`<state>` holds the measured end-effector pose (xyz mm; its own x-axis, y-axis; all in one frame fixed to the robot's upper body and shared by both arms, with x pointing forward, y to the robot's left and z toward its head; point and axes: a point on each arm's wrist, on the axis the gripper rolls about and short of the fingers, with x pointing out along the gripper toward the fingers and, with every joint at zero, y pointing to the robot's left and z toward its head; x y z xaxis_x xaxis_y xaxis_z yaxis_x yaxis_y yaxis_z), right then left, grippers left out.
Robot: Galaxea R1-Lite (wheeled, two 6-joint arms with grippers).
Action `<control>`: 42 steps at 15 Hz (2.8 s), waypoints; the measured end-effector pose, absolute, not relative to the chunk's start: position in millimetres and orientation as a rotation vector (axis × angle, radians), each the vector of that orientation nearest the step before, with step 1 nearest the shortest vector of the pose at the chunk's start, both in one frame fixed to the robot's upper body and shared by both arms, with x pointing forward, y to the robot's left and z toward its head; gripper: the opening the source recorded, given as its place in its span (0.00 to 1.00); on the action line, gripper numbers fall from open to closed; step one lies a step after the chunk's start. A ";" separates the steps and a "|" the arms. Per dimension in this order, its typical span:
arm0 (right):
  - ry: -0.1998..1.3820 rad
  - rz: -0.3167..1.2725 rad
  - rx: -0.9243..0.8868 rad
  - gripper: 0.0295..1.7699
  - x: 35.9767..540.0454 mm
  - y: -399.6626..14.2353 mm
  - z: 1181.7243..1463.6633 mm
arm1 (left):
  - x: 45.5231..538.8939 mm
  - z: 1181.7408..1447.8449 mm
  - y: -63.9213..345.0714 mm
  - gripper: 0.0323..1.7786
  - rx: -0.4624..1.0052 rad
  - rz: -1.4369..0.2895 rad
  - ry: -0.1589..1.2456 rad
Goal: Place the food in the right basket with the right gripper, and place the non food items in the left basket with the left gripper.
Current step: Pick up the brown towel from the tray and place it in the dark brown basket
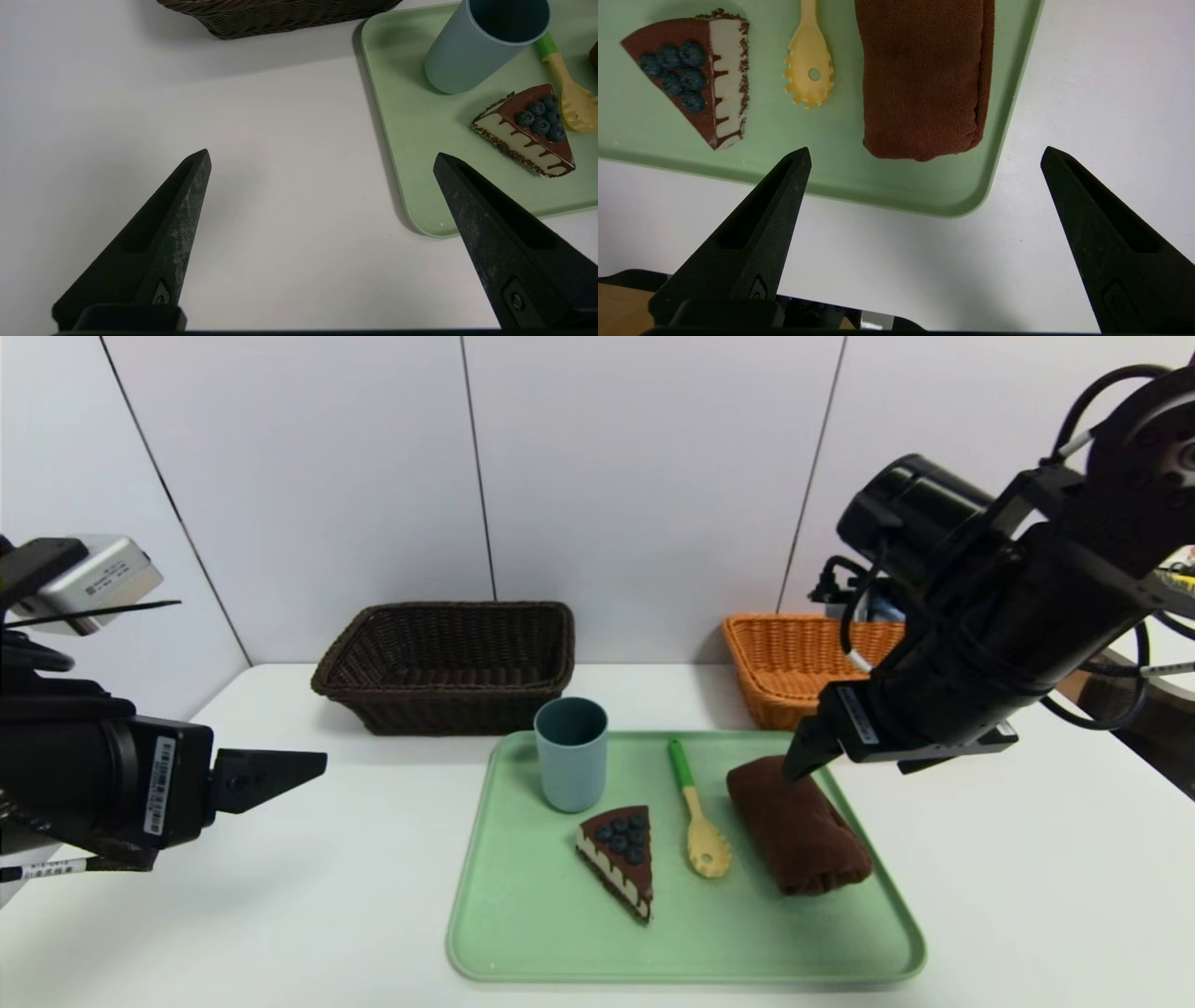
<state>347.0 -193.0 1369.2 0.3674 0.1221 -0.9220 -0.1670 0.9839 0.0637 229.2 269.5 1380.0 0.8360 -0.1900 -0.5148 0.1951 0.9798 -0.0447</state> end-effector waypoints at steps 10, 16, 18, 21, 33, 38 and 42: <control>1.287 0.109 -0.140 0.96 392.3 -163.2 1304.0 | 223.7 1380.0 265.8 0.95 0.022 -0.238 0.536; 1.333 0.091 -0.158 0.96 402.2 -159.3 1285.1 | 222.7 1387.9 266.4 0.95 0.010 -0.243 0.507; 1.336 0.090 -0.158 0.96 403.8 -158.9 1283.0 | 222.7 1389.5 266.4 0.95 0.008 -0.243 0.502; 1.339 0.086 -0.156 0.96 406.1 -158.8 1279.9 | 223.1 1390.3 266.0 0.95 0.008 -0.246 0.500; 1.323 0.091 -0.143 0.49 417.4 -152.8 1266.3 | 223.8 1389.9 265.8 0.95 0.008 -0.245 0.502; 1.299 0.108 -0.139 0.27 414.3 -150.4 1274.7 | 223.9 1389.3 265.7 0.95 0.009 -0.244 0.505; 1.195 0.167 -0.100 0.27 399.8 -149.3 1312.7 | 223.2 1388.5 266.1 0.95 0.009 -0.243 0.508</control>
<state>399.8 -149.3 1312.7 0.3571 0.0762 -0.9309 -0.1815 0.9833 0.0109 223.2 266.1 1388.5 0.8453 -0.2286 -0.4829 0.2330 0.9711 -0.0517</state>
